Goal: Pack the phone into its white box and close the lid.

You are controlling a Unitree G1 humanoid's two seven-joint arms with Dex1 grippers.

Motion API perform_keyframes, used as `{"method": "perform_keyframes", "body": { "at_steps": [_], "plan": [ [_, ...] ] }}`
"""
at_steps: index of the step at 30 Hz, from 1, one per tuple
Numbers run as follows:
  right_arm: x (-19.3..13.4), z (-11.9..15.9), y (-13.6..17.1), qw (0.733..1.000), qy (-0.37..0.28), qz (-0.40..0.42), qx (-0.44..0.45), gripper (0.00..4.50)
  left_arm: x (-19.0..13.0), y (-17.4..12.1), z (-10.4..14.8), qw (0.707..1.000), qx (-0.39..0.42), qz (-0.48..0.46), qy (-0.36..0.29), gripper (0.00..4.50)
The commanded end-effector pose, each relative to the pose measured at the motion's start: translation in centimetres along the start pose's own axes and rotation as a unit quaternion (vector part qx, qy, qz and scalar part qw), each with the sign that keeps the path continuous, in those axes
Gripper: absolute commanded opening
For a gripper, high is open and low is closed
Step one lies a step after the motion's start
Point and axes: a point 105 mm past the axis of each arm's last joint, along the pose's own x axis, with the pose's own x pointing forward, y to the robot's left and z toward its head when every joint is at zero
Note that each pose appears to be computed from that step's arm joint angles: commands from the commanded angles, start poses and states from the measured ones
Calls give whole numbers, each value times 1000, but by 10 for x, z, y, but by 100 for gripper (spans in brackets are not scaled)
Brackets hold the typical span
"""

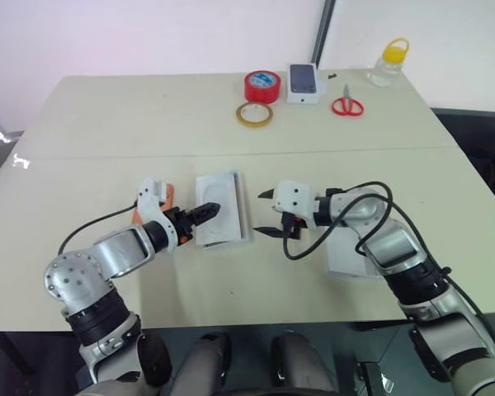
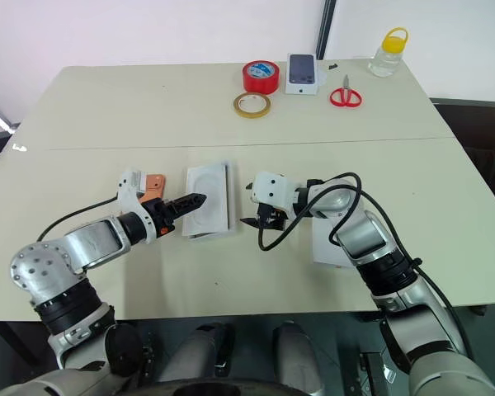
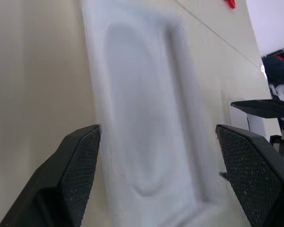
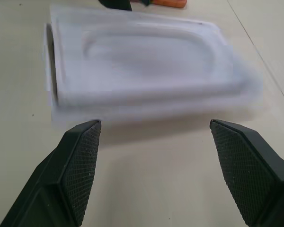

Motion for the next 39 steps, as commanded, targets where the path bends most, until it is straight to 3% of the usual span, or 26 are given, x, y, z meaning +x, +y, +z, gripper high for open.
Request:
{"method": "perform_keyframes", "body": {
  "at_steps": [1, 6, 7, 9, 14, 15, 20, 25, 32, 39],
  "plan": [
    [-4, 14, -12, 1000, -19, -20, -11, 387, -7, -17, 18, 998, 25, -41, -30, 418],
    [-2, 20, -26, 998, -30, -54, 9, 387, -15, -23, 33, 996, 43, -55, -58, 418],
    [0, 22, -30, 997, -34, -61, 20, 361, -17, -21, 35, 996, 49, -49, -62, 422],
    [7, 28, -34, 995, -41, -70, 51, 302, -26, -8, 42, 993, 90, -9, -72, 424],
    [35, 38, -25, 994, -37, -62, 79, 36, -48, 27, 45, 964, 253, 66, -57, 424],
    [42, 40, -24, 993, -33, -65, 87, 3, -53, 31, 44, 951, 296, 66, -52, 424],
    [66, 40, -10, 995, 5, -46, 88, 3, -65, 39, 30, 921, 389, 26, -15, 424],
    [85, 27, 8, 993, 61, -12, 98, 3, -73, 51, 15, 914, 404, 17, 17, 424],
    [76, 13, 17, 992, 102, 7, 76, 3, -76, 50, 6, 920, 392, 2, 16, 424],
    [71, 57, 2, 999, 16, -23, 38, 3, -78, 82, 32, 950, 289, 109, -41, 424]
  ]
}}
